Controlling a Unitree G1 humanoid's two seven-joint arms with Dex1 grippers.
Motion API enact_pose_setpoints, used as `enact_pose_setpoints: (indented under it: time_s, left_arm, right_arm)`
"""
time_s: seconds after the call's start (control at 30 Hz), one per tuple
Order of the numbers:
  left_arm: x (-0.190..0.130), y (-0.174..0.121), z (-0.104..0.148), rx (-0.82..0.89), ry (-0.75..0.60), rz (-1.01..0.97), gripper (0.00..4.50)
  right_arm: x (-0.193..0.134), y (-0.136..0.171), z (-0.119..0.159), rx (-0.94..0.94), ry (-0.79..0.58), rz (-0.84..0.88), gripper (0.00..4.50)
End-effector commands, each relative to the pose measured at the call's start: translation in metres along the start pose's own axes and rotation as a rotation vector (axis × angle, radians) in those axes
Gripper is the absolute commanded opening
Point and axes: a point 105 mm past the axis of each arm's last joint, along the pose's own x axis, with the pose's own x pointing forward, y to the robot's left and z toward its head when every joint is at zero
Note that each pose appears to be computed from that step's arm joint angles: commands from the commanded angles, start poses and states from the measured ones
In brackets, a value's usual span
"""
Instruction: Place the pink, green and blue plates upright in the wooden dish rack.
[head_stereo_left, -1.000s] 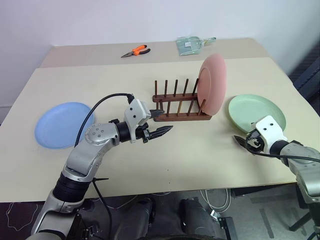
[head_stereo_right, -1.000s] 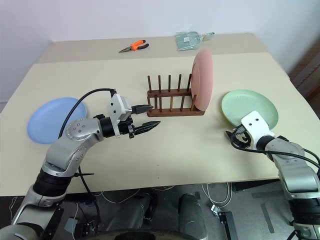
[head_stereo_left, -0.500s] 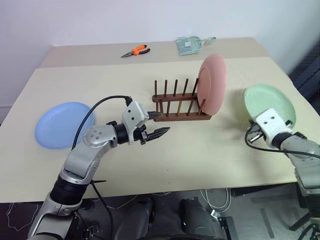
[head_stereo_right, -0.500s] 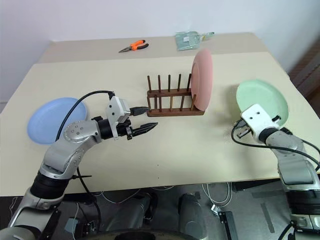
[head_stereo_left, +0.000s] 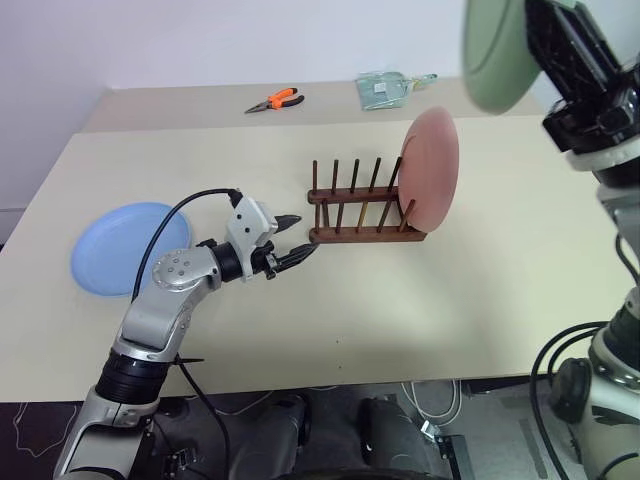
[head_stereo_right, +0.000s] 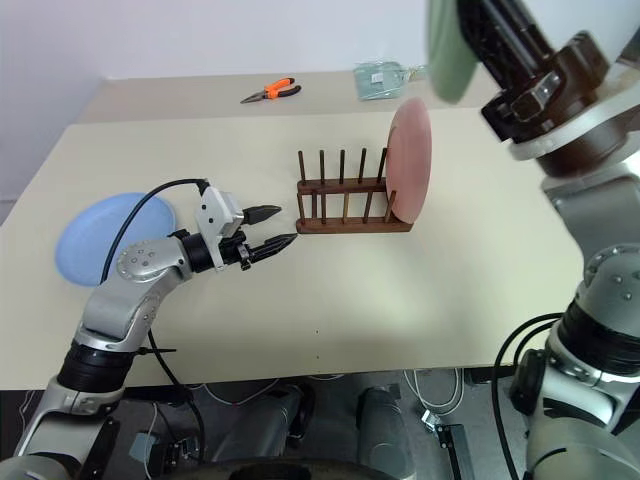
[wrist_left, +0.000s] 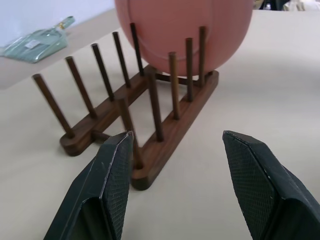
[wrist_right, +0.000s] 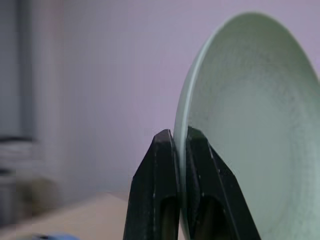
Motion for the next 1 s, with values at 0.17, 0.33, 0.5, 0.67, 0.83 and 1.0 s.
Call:
enact_pose_setpoints:
  time_s: [0.17,0.33,0.5,0.67,0.83,1.0]
  left_arm:
    - [-0.005,-0.001,0.012,0.035,-0.037,0.015,2.93]
    - [-0.006,-0.003,0.011,0.035,-0.029,0.011,2.93]
    - [-0.005,-0.004,0.011,0.034,-0.027,0.008,2.93]
    - [-0.003,-0.006,0.009,0.033,-0.024,0.002,2.93]
    - [-0.002,-0.007,0.009,0.031,-0.025,-0.004,2.93]
    - [-0.002,-0.007,0.009,0.033,-0.022,-0.006,2.93]
  right_arm:
    - [0.004,-0.02,-0.058,0.114,0.134,-0.151,0.05]
    - [0.002,-0.031,-0.076,0.194,0.161,-0.179,0.05]
    - [0.004,-0.036,-0.081,0.242,0.154,-0.184,0.05]
    - [0.005,-0.038,-0.09,0.283,0.171,-0.185,0.05]
    - [0.005,-0.051,-0.104,0.301,0.212,-0.241,0.05]
    - [0.006,-0.068,-0.112,0.293,0.254,-0.303,1.53]
